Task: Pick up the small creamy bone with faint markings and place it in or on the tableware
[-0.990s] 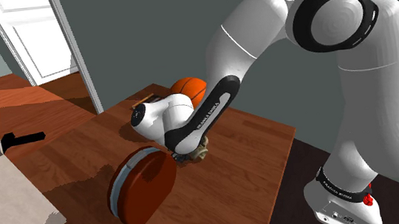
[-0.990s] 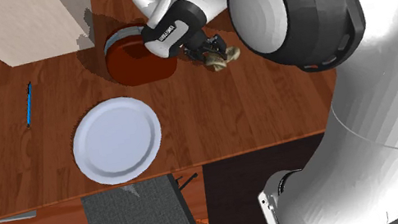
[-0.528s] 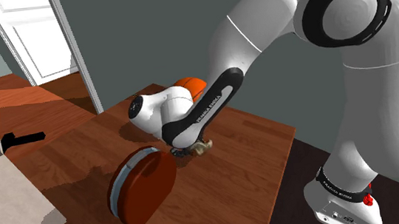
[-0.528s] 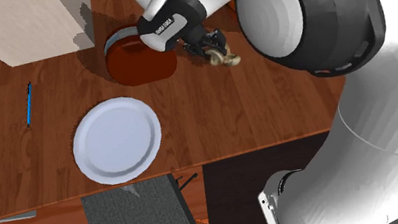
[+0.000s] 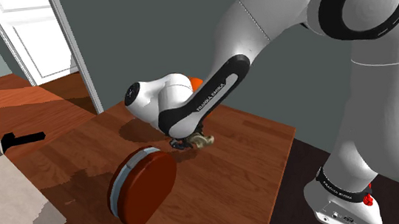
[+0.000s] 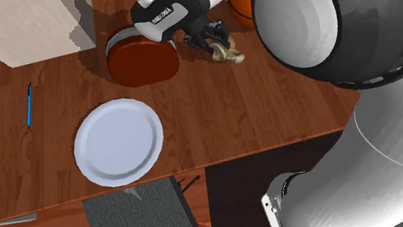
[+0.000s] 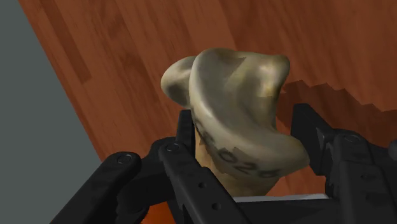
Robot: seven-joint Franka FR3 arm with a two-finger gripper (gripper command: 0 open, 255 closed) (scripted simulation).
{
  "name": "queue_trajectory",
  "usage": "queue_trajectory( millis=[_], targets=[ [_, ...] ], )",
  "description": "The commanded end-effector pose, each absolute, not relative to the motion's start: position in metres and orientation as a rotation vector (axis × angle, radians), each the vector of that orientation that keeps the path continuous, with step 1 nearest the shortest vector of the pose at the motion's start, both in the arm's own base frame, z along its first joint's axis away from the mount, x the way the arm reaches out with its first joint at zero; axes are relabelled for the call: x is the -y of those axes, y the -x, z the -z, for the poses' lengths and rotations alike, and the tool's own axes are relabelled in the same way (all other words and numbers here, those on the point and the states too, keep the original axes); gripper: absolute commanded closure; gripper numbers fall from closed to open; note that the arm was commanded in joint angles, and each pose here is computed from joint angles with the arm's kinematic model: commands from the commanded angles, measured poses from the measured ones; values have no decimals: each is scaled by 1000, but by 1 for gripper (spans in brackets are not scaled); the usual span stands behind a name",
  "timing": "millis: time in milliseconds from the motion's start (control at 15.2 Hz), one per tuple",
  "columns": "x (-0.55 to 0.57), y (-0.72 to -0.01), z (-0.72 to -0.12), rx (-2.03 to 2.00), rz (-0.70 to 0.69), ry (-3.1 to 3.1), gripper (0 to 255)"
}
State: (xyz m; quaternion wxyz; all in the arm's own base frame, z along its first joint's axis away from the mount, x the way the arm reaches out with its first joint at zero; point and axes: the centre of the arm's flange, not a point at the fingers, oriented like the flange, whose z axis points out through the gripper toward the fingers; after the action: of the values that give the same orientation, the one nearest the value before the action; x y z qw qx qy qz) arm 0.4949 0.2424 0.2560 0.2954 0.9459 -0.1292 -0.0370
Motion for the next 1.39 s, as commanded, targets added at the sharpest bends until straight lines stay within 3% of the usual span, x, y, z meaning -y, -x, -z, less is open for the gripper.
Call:
queue_trajectory(
  millis=[0, 1320],
  targets=[
    [-242, -493, -268, 344, 98, -2516, 255],
    [-441, -364, -278, 344, 98, -2516, 255]
  ],
)
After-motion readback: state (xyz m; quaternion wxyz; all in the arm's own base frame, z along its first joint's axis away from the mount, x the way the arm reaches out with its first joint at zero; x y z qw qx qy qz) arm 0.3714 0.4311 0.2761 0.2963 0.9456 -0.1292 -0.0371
